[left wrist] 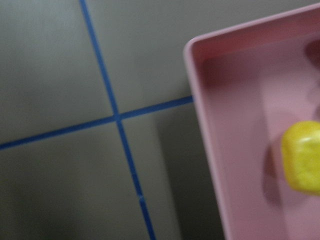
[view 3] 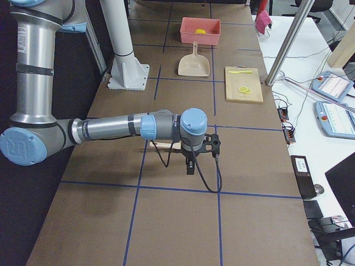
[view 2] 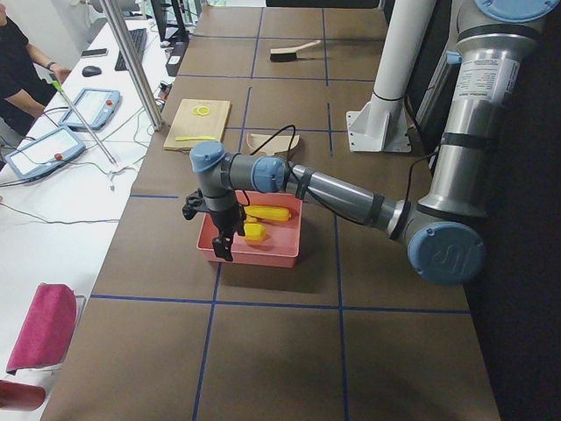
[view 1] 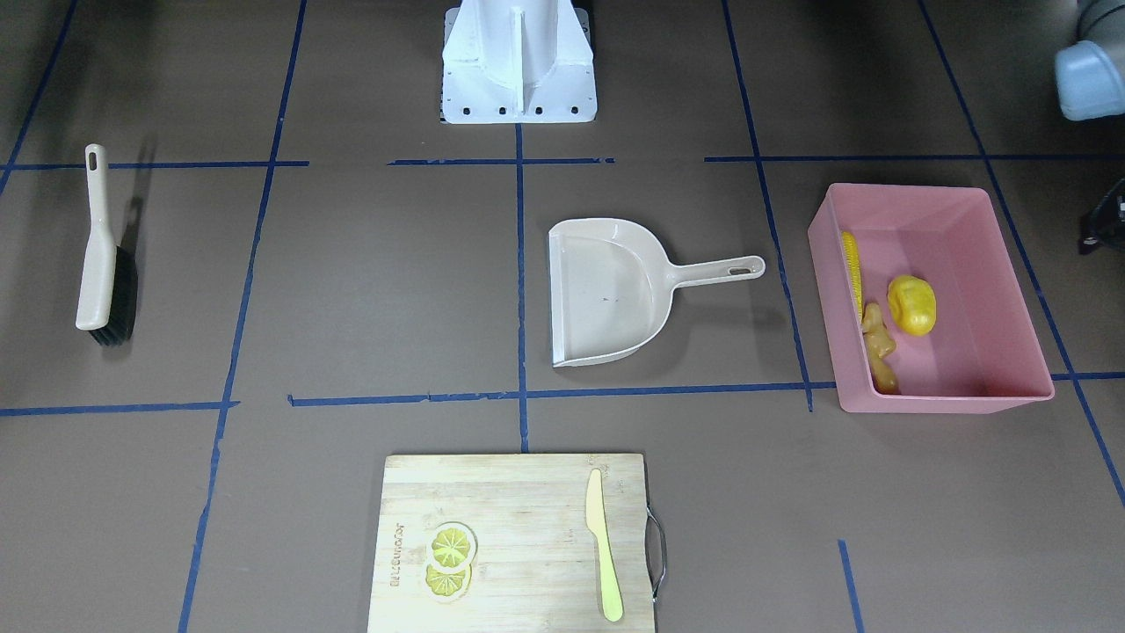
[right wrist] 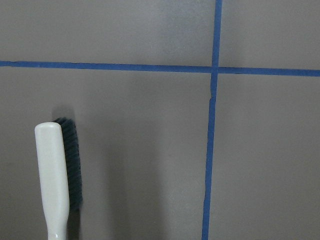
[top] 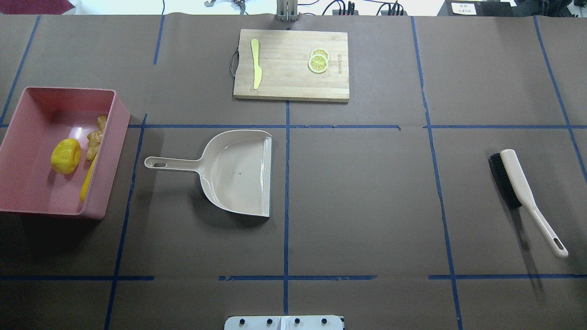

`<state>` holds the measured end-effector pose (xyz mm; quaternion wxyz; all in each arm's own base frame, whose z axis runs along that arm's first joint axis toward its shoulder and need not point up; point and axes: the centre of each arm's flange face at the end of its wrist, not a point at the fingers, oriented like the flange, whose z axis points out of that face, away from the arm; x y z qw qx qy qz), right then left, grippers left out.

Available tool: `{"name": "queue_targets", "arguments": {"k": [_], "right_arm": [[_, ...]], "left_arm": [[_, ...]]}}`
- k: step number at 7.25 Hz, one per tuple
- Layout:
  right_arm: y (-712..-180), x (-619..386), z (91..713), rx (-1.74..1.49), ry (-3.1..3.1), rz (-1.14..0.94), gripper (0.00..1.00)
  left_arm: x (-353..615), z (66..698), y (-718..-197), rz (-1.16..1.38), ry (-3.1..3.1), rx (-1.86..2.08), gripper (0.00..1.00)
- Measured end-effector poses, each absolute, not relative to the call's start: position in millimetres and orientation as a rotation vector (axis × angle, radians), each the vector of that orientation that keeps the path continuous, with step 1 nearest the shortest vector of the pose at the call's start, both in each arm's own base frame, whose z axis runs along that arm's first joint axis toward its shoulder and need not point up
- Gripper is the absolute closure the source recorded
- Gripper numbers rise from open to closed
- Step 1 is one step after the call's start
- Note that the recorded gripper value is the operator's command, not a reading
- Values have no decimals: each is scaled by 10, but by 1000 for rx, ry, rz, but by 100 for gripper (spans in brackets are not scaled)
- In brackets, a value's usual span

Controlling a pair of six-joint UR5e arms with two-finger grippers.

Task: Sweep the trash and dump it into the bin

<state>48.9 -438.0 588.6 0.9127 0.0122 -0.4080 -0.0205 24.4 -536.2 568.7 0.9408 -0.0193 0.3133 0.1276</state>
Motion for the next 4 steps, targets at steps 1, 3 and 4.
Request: {"name": "queue_targets", "arguments": {"k": [1, 3, 4], "right_arm": [[-4379, 496, 5902, 31, -834, -46, 0], [-4409, 517, 5894, 55, -801, -42, 0], [-4439, 521, 5860, 58, -793, -21, 0]], "left_arm": [[36, 5934, -5274, 257, 655, -59, 0], [-262, 6378, -4955, 237, 666, -70, 0], [-346, 6546, -4812, 218, 673, -64, 0]]}}
